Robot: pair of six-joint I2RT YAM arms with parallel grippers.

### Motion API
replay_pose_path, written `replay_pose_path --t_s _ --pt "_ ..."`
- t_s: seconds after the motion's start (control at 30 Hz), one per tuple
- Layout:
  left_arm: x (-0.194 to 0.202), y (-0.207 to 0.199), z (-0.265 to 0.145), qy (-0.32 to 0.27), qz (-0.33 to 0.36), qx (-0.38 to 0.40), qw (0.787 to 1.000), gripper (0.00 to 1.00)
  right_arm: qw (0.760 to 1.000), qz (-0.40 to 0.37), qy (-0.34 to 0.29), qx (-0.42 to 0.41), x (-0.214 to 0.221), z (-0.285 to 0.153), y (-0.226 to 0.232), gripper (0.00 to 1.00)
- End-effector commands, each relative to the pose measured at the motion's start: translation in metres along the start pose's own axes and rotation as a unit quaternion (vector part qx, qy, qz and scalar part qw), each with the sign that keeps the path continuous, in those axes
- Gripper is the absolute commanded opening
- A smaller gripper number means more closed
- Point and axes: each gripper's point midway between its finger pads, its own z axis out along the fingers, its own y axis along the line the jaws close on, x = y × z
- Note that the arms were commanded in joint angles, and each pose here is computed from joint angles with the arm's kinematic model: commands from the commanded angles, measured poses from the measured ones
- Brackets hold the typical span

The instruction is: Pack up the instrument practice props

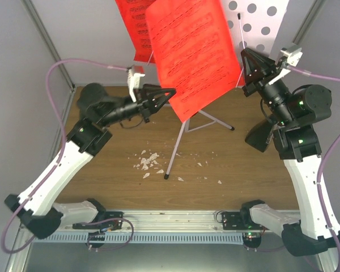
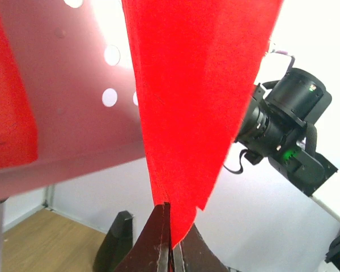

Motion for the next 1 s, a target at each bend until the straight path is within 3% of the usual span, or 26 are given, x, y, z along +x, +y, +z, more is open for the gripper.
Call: replay_pose_path --t_s 0.0,0.17,0.33,0.57,0.8,0.97 --pt "0.020 0.006 -0.034 0.007 0.003 -0.052 0.999 0.00 1.000 -0.010 -0.014 0.021 -0.004 -0.004 -0.006 0.00" --pt "0.078 0.019 -0.068 0.069 -0.056 -0.106 0.990 0.00 0.999 -0.008 -0.011 0.034 0.000 -0.005 -0.012 0.00" --pt "0.139 0.020 -0.088 0.130 -0.131 -0.107 0.977 0.00 0.999 -0.009 -0.010 0.049 0.004 -0.007 -0.017 0.01" --pt "0.193 0.024 -0.092 0.179 -0.193 -0.090 0.961 0.00 0.998 -0.014 -0.017 0.052 0.004 -0.010 -0.017 0.32" --pt "0.225 0.015 -0.082 0.211 -0.230 -0.022 0.950 0.00 0.999 -0.026 -0.009 0.027 0.005 -0.014 -0.007 0.44" --pt "0.237 0.009 -0.070 0.224 -0.221 -0.024 0.949 0.00 1.000 -0.024 0.002 0.005 0.016 -0.020 0.002 0.66"
